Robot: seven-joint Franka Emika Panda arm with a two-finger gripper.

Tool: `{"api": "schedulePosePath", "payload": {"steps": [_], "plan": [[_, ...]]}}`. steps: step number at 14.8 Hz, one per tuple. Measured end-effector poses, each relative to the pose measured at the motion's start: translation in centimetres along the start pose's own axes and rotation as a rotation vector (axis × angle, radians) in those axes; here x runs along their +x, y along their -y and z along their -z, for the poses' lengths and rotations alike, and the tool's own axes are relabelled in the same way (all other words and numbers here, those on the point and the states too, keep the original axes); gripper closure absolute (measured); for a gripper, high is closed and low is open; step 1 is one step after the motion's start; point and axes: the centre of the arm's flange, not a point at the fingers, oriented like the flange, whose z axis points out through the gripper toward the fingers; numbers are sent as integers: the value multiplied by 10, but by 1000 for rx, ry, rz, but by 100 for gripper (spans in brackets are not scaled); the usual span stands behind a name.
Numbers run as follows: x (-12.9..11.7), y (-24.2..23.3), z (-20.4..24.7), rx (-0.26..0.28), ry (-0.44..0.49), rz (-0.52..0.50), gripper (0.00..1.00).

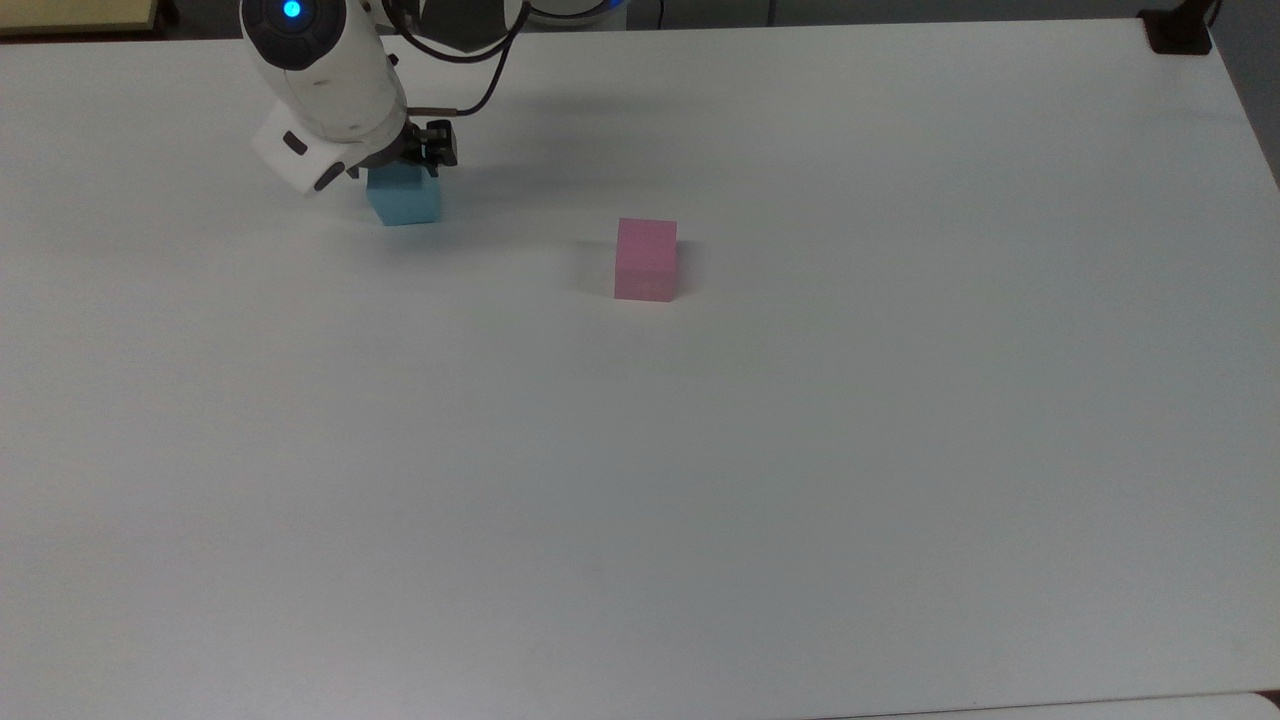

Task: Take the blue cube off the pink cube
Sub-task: 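Lift the light-blue cube off the pink cube and carry it aside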

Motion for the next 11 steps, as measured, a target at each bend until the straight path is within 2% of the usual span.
{"api": "schedulePosePath", "payload": {"steps": [1, 2, 6, 9, 11], "plan": [[-2, 0, 4, 4, 9, -1, 5], [-6, 0, 12, 9, 19, -2, 0], [-30, 10, 90, 18, 6, -22, 0], [-54, 59, 167, 1, -96, -136, 0], [-68, 85, 192, -3, -142, -188, 0]]}}
